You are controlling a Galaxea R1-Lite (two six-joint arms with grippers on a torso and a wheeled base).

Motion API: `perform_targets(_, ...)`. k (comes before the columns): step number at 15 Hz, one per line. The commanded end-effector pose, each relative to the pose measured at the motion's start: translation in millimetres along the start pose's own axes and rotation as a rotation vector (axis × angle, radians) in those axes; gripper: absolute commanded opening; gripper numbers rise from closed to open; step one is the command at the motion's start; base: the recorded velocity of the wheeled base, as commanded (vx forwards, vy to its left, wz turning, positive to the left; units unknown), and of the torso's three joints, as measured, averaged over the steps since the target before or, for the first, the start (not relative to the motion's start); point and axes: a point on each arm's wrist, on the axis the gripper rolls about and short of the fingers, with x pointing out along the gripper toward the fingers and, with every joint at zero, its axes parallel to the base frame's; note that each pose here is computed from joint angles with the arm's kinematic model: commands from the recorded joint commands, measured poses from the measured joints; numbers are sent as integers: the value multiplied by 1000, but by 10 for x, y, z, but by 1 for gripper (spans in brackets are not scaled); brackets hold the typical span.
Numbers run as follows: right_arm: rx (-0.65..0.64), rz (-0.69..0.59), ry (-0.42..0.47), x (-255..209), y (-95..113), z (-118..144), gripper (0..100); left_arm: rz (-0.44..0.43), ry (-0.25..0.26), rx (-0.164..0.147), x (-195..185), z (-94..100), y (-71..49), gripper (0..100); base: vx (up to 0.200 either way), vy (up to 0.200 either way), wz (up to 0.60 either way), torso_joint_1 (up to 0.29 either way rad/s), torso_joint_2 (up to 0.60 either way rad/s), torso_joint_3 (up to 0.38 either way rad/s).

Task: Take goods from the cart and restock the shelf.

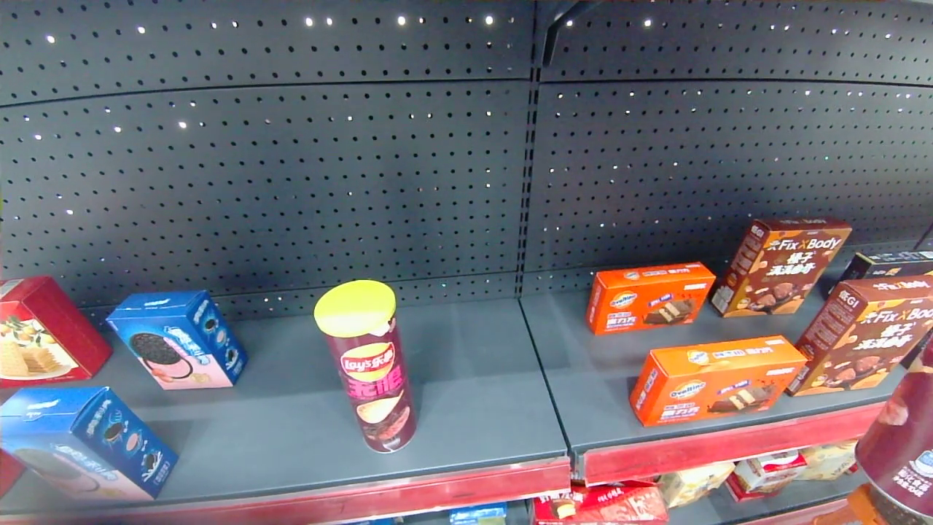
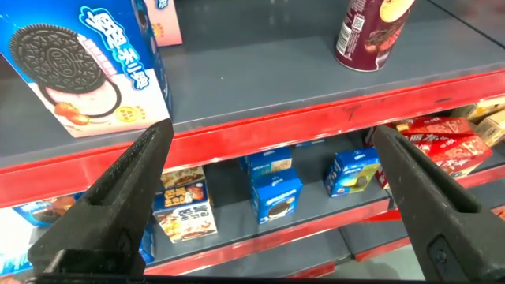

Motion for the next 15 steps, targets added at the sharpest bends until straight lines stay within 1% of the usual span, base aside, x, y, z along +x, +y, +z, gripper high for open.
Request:
perform_targets(1, -5, 73, 17, 42, 44, -32, 0, 0, 3, 0, 2, 1, 0, 100, 0, 0, 0, 0, 0, 0)
perform_targets(3, -3, 77, 17, 52, 43, -24, 0, 0, 3, 0, 2, 1, 0, 100, 0, 0, 600, -2, 5, 2)
perform_targets(6, -8, 78, -1, 105, 38, -1, 0, 0, 3, 0, 2, 1, 0, 100, 0, 0, 0, 0, 0, 0)
perform_targets(9, -7, 109, 17, 160, 51, -7, 0, 0, 3, 0, 2, 1, 0, 100, 0, 0, 0, 0, 0, 0)
perform_targets(12, -9, 126, 9, 170, 61, -27, 0, 0, 3, 0, 2, 1, 0, 100, 0, 0, 600, 2, 2, -1)
perform_targets(15, -11, 143, 2, 184, 73, 2, 0, 0, 3, 0, 2, 1, 0, 100, 0, 0, 0, 0, 0, 0)
